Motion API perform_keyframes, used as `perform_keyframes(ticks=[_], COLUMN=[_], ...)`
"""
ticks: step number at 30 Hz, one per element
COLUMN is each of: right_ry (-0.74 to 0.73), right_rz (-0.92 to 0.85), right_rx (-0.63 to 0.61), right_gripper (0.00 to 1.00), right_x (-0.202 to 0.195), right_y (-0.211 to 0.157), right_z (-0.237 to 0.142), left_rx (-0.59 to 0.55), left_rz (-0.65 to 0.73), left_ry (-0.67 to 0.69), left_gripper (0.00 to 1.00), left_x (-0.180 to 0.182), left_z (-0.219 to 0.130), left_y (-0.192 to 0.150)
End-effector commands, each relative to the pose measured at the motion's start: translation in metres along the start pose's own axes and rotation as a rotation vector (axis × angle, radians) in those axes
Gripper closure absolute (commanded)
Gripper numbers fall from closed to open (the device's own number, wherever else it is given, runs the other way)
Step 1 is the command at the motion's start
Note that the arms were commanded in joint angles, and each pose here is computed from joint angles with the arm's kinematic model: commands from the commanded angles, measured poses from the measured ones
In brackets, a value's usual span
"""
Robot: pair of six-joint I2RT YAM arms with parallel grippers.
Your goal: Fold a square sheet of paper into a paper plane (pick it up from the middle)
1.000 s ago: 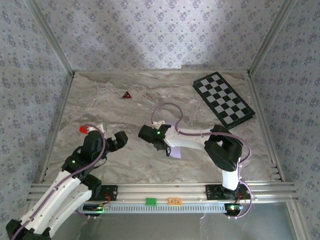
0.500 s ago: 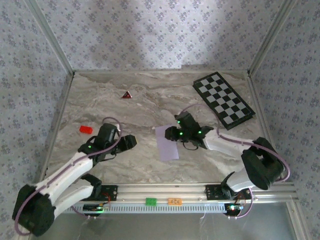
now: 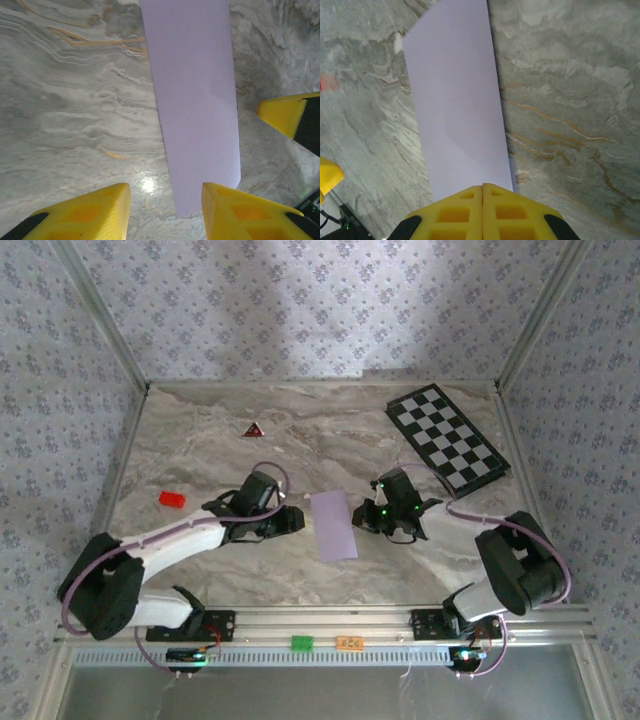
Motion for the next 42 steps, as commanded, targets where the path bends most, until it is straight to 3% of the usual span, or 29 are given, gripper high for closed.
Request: perform_keyframes(ticks=[1,11,18,30,42], right_ry=[0.068,-0.051,0.118,-0.057,-0.077], right_rz=[-0.022,0.005,-0.062,0.042,0.087], right_rx=[0.05,0.089,0.061,0.12,0.129], right_gripper=[0.92,0.92,0.92,0.93,0.94], right_x=[0.008,-0.008,0.019,-0.018,-0.027], right_y=[0.006,-0.006,-0.001,-0.017,-0.025], right_z=[0.011,0.018,0.012,0.031,0.035], left_rx=[-0.005,0.015,0.017,0.046,0.084], left_rz=[0.033,0.027,0.005,-0.001,-0.028], left_ry=[-0.022,-0.005,-0.01,-0.009,-0.027], left_gripper=[0.57,0.57,0.57,0.56,0.58], left_x=[-0.019,-0.019,-0.018,-0.017,-0.017], left_z=[0.006,0.019,0.022,0.03,0.05], left_y=[0.001,-0.002,-0.003,-0.003,-0.002])
Point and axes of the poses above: each hand's point on the last joint's axis, 136 mm out from that joint toward the fingers, its own z axis out along the fingers, its own x axis along the line the jaws close on, y = z × x, the point moved 10 cm from there along -z, back along the fingers, and after that the axes turned 7 degrees about -z, right-handed, at the moved point
